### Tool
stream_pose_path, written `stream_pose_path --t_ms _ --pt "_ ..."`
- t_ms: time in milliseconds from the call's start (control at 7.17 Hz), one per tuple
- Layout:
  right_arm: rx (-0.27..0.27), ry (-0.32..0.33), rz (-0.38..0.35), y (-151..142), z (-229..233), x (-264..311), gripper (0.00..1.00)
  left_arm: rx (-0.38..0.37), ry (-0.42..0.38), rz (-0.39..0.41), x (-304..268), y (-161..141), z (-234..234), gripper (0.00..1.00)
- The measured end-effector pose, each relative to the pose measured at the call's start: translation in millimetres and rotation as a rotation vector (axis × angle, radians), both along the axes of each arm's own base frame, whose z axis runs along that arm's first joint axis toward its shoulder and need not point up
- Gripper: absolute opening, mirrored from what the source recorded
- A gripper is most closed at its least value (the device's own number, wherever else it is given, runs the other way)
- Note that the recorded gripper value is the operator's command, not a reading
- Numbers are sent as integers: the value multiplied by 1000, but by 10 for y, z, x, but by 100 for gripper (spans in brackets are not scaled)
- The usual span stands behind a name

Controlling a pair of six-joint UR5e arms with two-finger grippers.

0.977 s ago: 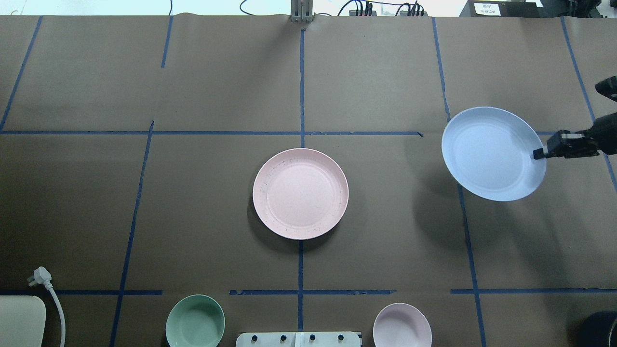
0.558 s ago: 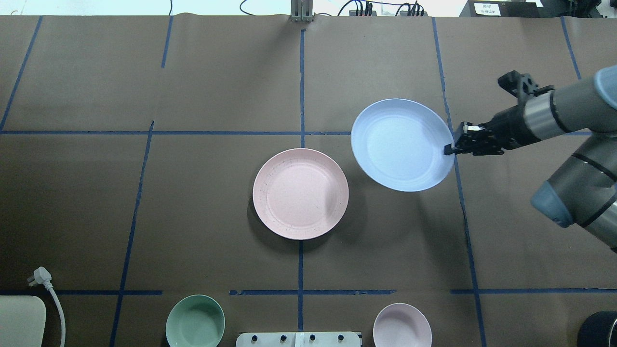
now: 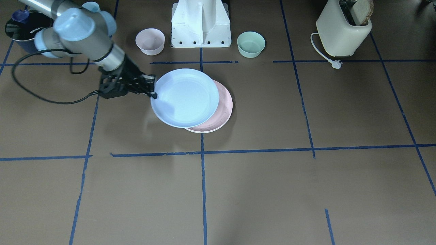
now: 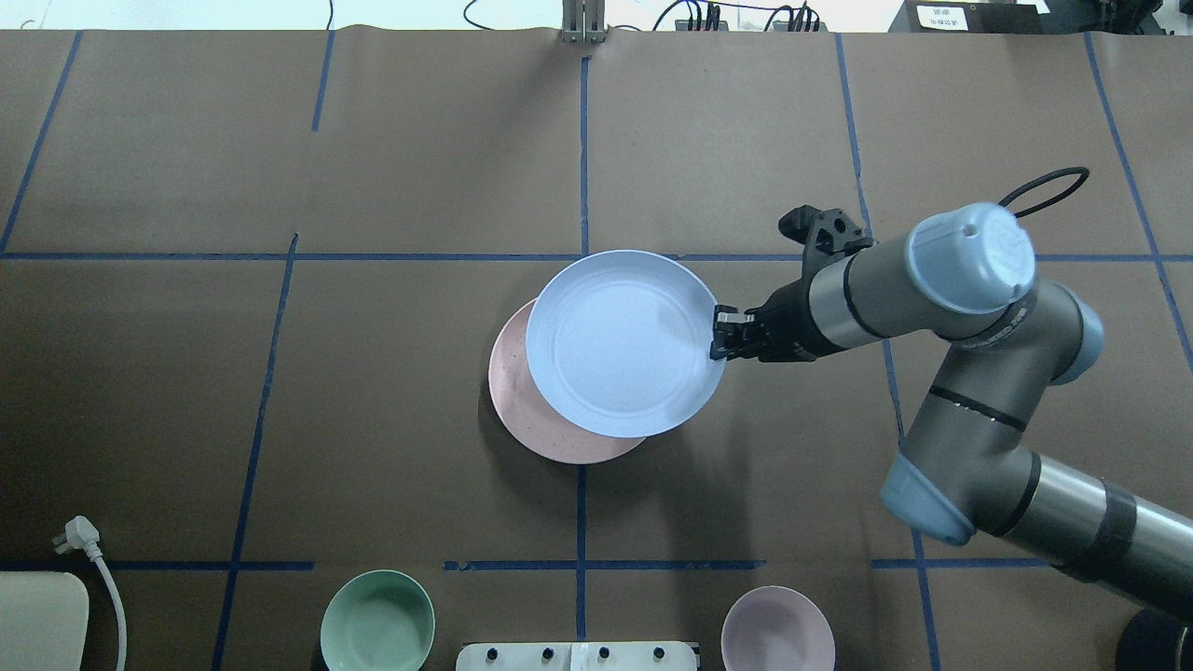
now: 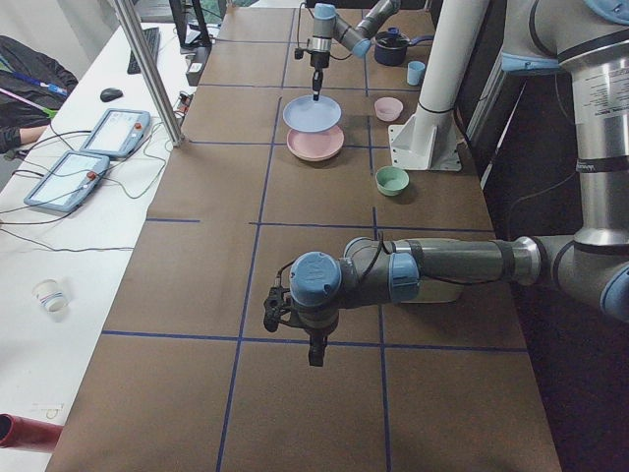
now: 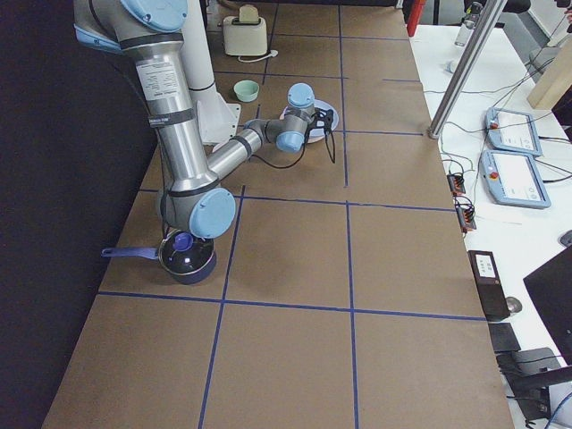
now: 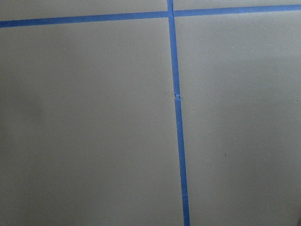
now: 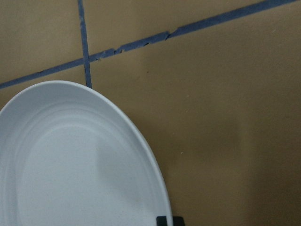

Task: Stack three plates with pink and blue
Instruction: 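Carry the light blue plate onto the pink plate and lower it, then open the right gripper and withdraw the right arm from the stack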

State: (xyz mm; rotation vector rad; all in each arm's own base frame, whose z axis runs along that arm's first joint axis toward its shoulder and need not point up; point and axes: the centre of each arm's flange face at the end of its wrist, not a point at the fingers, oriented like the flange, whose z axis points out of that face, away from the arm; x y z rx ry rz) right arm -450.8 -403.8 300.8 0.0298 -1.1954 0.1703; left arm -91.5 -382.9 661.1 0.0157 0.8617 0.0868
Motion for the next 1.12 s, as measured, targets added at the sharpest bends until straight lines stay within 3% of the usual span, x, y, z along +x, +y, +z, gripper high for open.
stream_pose_path --t_ms 419,558,698,1116 --pt "11 27 11 99 -66 -460 0 -4 0 0 0 -1 19 100" --pt "12 33 16 68 -70 -530 24 -5 0 0 0 1 23 100" --pt "12 34 17 56 -76 -551 99 -5 0 0 0 3 24 100" --pt "12 30 15 22 -123 -480 100 -5 1 -1 1 2 17 100"
